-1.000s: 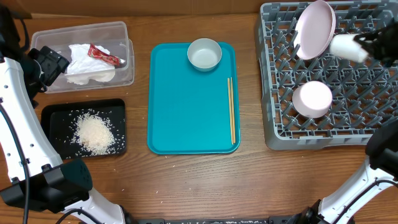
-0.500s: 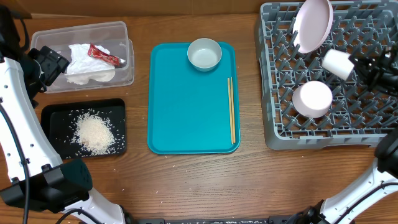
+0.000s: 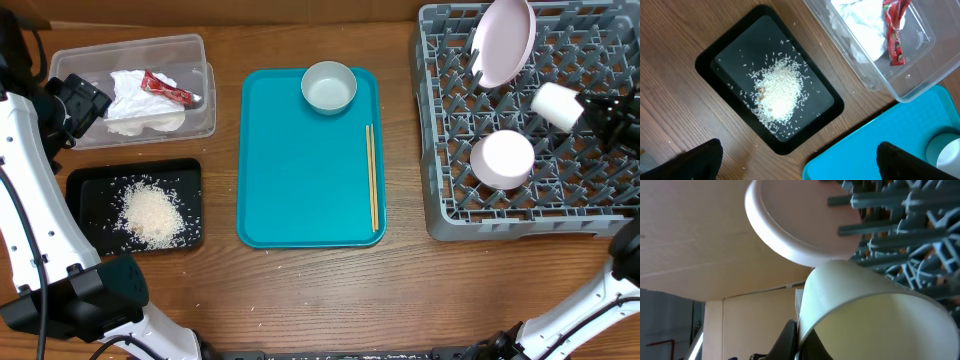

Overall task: Sort waste into correct bins and load items into the dishwasher
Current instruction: 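Carry the white cup to the rack and set it upside down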

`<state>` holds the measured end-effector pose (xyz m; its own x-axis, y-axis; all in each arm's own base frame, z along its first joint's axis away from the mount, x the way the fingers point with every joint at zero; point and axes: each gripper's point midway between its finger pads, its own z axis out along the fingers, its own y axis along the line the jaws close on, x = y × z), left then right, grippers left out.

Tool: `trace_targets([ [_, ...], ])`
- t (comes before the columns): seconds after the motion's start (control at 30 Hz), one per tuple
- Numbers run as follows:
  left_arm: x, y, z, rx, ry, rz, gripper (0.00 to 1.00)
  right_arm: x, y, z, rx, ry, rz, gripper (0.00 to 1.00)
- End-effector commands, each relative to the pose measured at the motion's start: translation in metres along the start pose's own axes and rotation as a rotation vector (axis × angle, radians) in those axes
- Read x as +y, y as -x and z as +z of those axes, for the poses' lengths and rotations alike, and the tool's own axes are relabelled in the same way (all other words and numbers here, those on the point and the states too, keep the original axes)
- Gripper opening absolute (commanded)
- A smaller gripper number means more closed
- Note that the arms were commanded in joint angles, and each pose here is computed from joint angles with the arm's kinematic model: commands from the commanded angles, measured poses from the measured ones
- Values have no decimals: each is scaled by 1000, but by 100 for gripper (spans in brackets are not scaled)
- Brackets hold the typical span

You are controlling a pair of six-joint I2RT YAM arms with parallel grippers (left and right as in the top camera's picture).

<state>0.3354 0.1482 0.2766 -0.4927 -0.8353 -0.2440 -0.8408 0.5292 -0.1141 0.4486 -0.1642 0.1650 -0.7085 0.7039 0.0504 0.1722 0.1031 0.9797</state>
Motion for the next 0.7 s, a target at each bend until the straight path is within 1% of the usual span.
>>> trace_targets([
  [0.0,0,0,0,2,1,15,100,-7,-4,3,4,-26,26,4],
  [0.07,0,0,0,2,2,15,100,-22,-4,1,-14,-86,58,4],
  [0.17,0,0,0,2,1,15,100,-55,-3,-10,-62,-249,127,4],
  [0.23,0,0,0,2,2,15,100,-66,-1,-20,-88,-311,150,4],
  [0.33,0,0,0,2,2,15,100,-70,3,-34,-118,-324,167,6],
  [0.4,0,0,0,2,2,15,100,-67,4,-40,-126,-325,175,13],
  [0.47,0,0,0,2,1,15,100,-64,7,-46,-133,-332,153,22],
  [0.57,0,0,0,2,1,15,100,-63,12,-56,-161,-407,148,34],
  [0.63,0,0,0,2,2,15,100,-62,15,-66,-184,-490,147,39],
  [0.67,0,0,0,2,2,15,100,-60,17,-72,-199,-540,147,39],
])
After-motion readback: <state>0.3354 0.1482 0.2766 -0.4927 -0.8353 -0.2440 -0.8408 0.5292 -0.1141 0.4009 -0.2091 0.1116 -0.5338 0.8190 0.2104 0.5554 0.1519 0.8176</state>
